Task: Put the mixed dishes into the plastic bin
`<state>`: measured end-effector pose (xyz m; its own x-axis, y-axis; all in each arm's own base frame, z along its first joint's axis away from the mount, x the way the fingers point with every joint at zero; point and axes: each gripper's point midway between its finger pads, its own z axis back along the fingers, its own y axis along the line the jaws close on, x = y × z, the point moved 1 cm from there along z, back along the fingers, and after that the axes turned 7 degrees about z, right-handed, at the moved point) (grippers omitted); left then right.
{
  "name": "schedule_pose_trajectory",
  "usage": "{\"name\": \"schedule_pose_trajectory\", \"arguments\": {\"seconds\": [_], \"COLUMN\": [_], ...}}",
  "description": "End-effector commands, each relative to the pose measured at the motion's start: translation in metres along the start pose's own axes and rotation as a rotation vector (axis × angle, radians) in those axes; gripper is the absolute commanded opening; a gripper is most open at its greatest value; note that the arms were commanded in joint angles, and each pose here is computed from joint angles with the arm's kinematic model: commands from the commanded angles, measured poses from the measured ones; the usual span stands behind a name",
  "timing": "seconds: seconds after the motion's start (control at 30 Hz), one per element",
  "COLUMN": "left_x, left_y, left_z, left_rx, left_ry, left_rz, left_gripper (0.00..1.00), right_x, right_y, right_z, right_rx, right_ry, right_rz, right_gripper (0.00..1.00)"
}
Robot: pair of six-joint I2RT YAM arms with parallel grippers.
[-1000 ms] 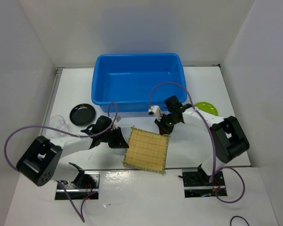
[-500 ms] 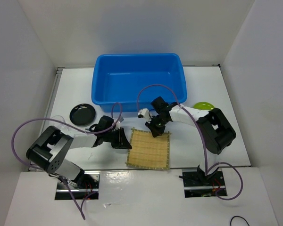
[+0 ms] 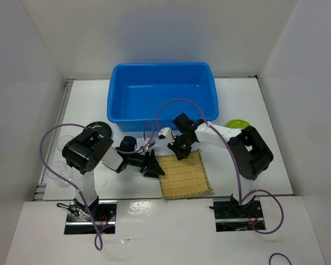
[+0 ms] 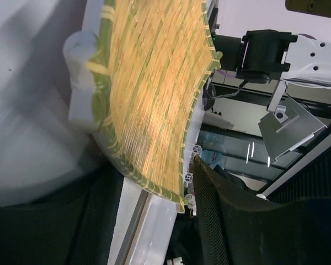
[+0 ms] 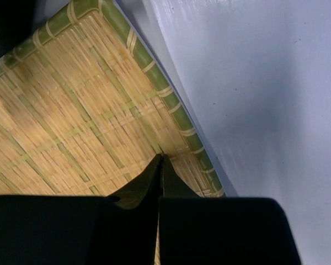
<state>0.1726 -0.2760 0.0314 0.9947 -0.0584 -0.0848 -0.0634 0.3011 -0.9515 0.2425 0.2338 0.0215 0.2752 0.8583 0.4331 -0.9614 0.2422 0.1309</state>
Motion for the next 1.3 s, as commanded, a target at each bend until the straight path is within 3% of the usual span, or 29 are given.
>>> {"name": "schedule_pose_trajectory", "arguments": {"seconds": [0.0, 0.1, 0.17, 0.27, 0.33, 0.4, 0.43, 0.53, 0.57, 0.77, 0.83, 0.87, 0.97, 1.03, 1.27], "left_x": [0.002, 0.007, 0.011, 0.021, 0.023, 0.024, 0.024, 0.026, 0.028, 0.023, 0.018, 0.022, 0.012, 0.013, 0.009], "left_y": [0.055, 0.043, 0.036, 0.023, 0.011, 0.001, -0.002, -0.007, -0.013, -0.034, -0.039, -0.064, -0.085, -0.117, -0.145], "left_z": [-0.005, -0.004, -0.005, -0.008, -0.015, -0.017, -0.019, -0.019, -0.018, -0.005, 0.002, 0.008, 0.028, 0.042, 0.075], "left_rx": [0.159, 0.135, 0.121, 0.12, 0.115, 0.104, 0.107, 0.114, 0.108, 0.127, 0.166, 0.141, 0.188, 0.155, 0.141], "left_ry": [-0.102, -0.117, -0.126, -0.177, -0.193, -0.21, -0.221, -0.235, -0.247, -0.272, -0.264, -0.293, -0.307, -0.35, -0.415], "left_rz": [0.031, 0.001, 0.023, 0.023, -0.005, -0.008, -0.02, -0.016, -0.027, -0.072, -0.08, -0.137, -0.16, -0.226, -0.232], "left_gripper": [0.58, 0.56, 0.62, 0.64, 0.58, 0.49, 0.33, 0.03, 0.0, 0.0, 0.0, 0.0, 0.0, 0.0, 0.0], "right_x": [-0.051, -0.052, -0.052, -0.052, -0.052, -0.052, -0.05, -0.051, -0.049, -0.045, -0.037, -0.03, -0.022, -0.019, -0.01], "right_y": [0.017, 0.016, 0.016, 0.016, 0.016, 0.016, 0.016, 0.015, 0.014, -0.005, -0.021, -0.022, -0.042, -0.058, -0.074], "right_z": [-0.03, -0.03, -0.03, -0.03, -0.03, -0.03, -0.028, -0.028, -0.025, -0.008, 0.016, 0.024, 0.073, 0.106, 0.158], "right_rx": [0.058, 0.05, 0.05, 0.05, 0.05, 0.05, 0.045, 0.038, 0.032, -0.029, -0.059, -0.036, -0.098, -0.2, -0.395], "right_ry": [0.181, 0.187, 0.187, 0.187, 0.187, 0.187, 0.18, 0.185, 0.177, 0.126, 0.042, -0.024, -0.186, -0.274, -0.426], "right_rz": [-0.028, -0.037, -0.037, -0.037, -0.037, -0.037, -0.034, -0.033, -0.029, -0.062, -0.099, -0.116, -0.149, -0.151, -0.151], "right_gripper": [0.0, 0.0, 0.0, 0.0, 0.0, 0.0, 0.0, 0.0, 0.0, 0.0, 0.0, 0.0, 0.0, 0.0, 0.0]}}
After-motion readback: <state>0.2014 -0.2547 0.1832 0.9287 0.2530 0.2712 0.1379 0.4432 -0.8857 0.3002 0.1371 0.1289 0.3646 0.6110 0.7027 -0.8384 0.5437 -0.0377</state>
